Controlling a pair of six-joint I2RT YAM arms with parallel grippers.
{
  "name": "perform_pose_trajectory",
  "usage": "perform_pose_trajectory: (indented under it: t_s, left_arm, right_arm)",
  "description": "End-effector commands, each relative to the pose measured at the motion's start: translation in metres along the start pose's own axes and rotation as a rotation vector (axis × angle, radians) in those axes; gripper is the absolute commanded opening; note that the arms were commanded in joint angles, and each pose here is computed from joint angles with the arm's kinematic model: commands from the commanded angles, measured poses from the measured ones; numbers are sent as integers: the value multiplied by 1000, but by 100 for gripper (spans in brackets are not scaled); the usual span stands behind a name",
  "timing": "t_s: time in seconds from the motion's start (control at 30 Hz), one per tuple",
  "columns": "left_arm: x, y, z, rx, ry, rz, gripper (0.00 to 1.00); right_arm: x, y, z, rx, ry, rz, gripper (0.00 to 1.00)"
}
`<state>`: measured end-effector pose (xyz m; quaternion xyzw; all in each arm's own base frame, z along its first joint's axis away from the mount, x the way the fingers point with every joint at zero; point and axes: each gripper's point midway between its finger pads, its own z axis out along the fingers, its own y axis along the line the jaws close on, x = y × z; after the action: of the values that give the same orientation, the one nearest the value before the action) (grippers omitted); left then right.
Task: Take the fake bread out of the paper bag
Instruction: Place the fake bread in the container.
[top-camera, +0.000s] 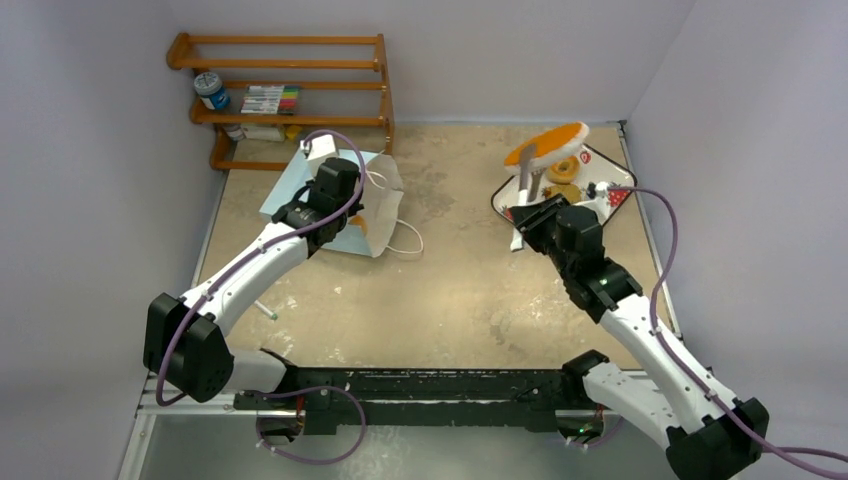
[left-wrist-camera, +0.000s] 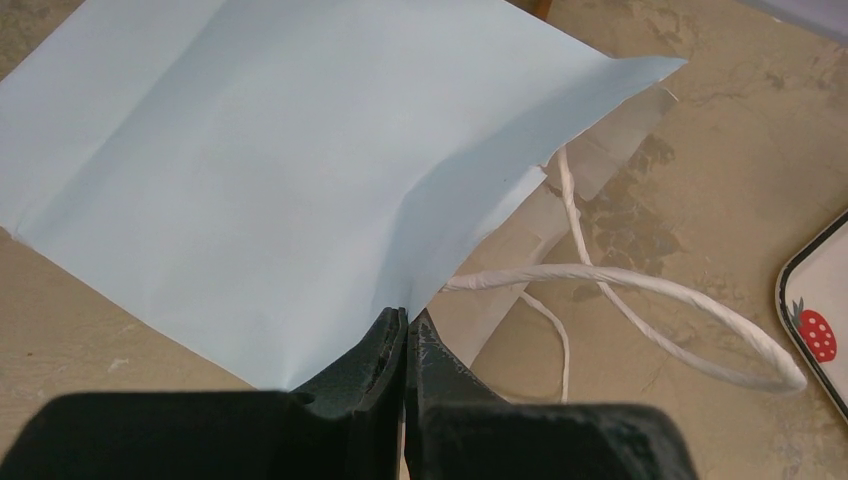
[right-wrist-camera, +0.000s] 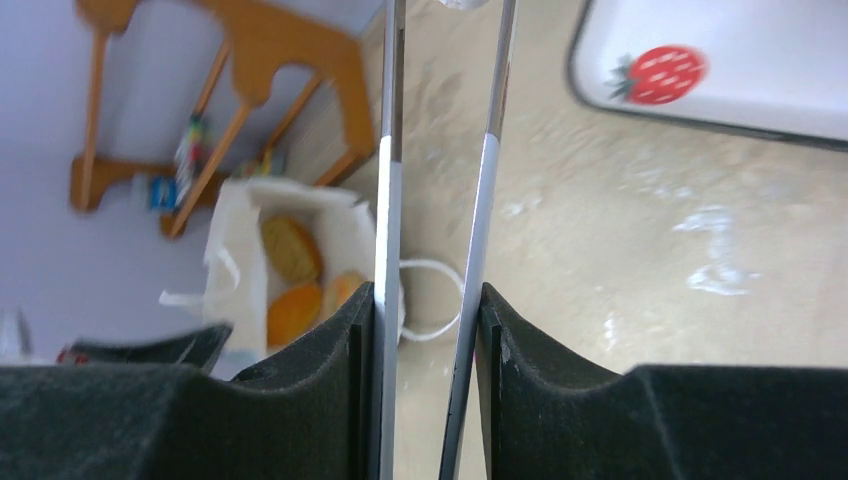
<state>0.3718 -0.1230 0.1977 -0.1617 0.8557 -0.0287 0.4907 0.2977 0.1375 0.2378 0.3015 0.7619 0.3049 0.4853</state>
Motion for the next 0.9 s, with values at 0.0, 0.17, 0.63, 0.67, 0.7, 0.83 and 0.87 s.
perform_pose_trajectory:
  t_s: [0.0,0.17,0.63,0.67,0.7,0.83,0.87]
  left_arm:
    - [-20,-17,-4,78,-53,-55,0]
    - [-18,-19,-5,98,-48,-49,0]
    - [-12,-24,-3,134,-37,-38,0]
    - [-13,-25,-3,136,-37,-39,0]
    - [-12,-26,-2,137,-36,-39,0]
    - [-11,-27,1,138,-34,-43,0]
    - [-10,-28,2,138,-34,-43,0]
  right_arm:
    - [-48,-27,0,134,-210,102,0]
    - [-56,-66,8,247,-254,185,0]
    - [-66,-111,50,351,-238,346,9]
    - [-68,-112,53,354,-234,345,10]
    - [-70,-114,56,357,-233,343,12]
    - [-78,-115,65,365,-228,326,20]
    - [-80,-117,66,368,-228,325,23]
